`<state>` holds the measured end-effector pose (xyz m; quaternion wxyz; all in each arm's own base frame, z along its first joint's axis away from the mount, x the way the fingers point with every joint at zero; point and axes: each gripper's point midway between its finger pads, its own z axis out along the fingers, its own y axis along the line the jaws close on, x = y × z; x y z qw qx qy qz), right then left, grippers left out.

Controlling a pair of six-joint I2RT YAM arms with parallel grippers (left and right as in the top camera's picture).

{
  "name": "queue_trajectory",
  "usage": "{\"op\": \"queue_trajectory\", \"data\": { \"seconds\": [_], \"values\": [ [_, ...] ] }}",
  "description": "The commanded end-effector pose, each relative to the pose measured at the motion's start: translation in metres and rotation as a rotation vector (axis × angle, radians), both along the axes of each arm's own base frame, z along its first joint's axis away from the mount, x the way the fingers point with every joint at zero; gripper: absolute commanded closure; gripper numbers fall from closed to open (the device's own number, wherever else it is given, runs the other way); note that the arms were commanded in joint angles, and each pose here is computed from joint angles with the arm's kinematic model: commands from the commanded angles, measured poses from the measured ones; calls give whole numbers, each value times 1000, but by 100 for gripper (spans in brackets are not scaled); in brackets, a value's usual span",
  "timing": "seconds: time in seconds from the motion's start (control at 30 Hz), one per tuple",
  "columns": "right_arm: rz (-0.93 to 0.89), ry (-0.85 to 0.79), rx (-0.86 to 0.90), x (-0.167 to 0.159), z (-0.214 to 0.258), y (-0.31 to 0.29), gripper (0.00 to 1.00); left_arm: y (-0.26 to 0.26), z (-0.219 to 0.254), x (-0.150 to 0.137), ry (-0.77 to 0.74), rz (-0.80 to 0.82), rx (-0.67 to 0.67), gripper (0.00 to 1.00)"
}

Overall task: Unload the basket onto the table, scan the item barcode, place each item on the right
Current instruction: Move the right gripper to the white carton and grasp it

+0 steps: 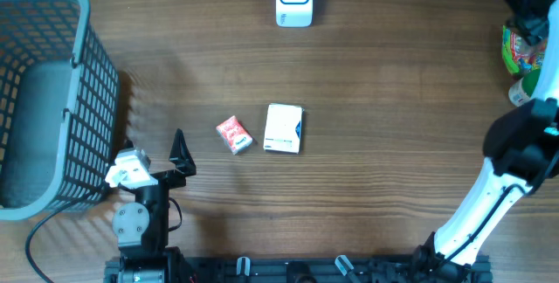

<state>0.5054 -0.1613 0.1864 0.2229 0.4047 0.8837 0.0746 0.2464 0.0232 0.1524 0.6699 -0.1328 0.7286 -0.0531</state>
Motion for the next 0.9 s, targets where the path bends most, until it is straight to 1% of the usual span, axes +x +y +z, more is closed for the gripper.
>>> {"op": "queue_trajectory", "data": {
  "seconds": [0.0,0.07,0.17,0.2,0.3,0.33,0.4,0.47,0.57,0.63,0.8,0.83,0.87],
  "values": [
    [321,78,185,-18,5,124,1,-3,-2,0,3,-14,-6,0],
    [441,226,218,-45,-17,188,1,-3,-2,0,3,-14,-6,0],
    [587,347,222,-73,-42,258,1,-3,-2,0,3,-14,-6,0],
    [661,403,217,-91,-54,294,0,-3,-2,0,3,-14,-6,0],
    [804,469,190,-124,-74,354,0,-3,-2,0,3,-14,-7,0],
    [826,478,181,-131,-78,368,0,-3,-2,0,3,-14,-7,0],
    [819,489,136,-140,-86,385,0,-3,-2,0,3,-14,-6,0],
    [794,493,41,-148,-95,398,0,-3,-2,0,3,-14,-6,0],
    [863,479,-11,-160,-100,421,0,-3,-2,0,3,-14,-7,0],
    [901,462,-78,-165,-104,432,0,-3,-2,0,3,-14,-6,0],
    [949,450,-142,-175,-115,448,0,-3,-2,0,3,-14,-7,0],
    [954,443,-141,-176,-118,451,2,-3,-2,0,3,-14,-6,0],
    [958,437,-141,-176,-123,453,9,-3,-2,0,3,-14,-6,0]
  ]
}}
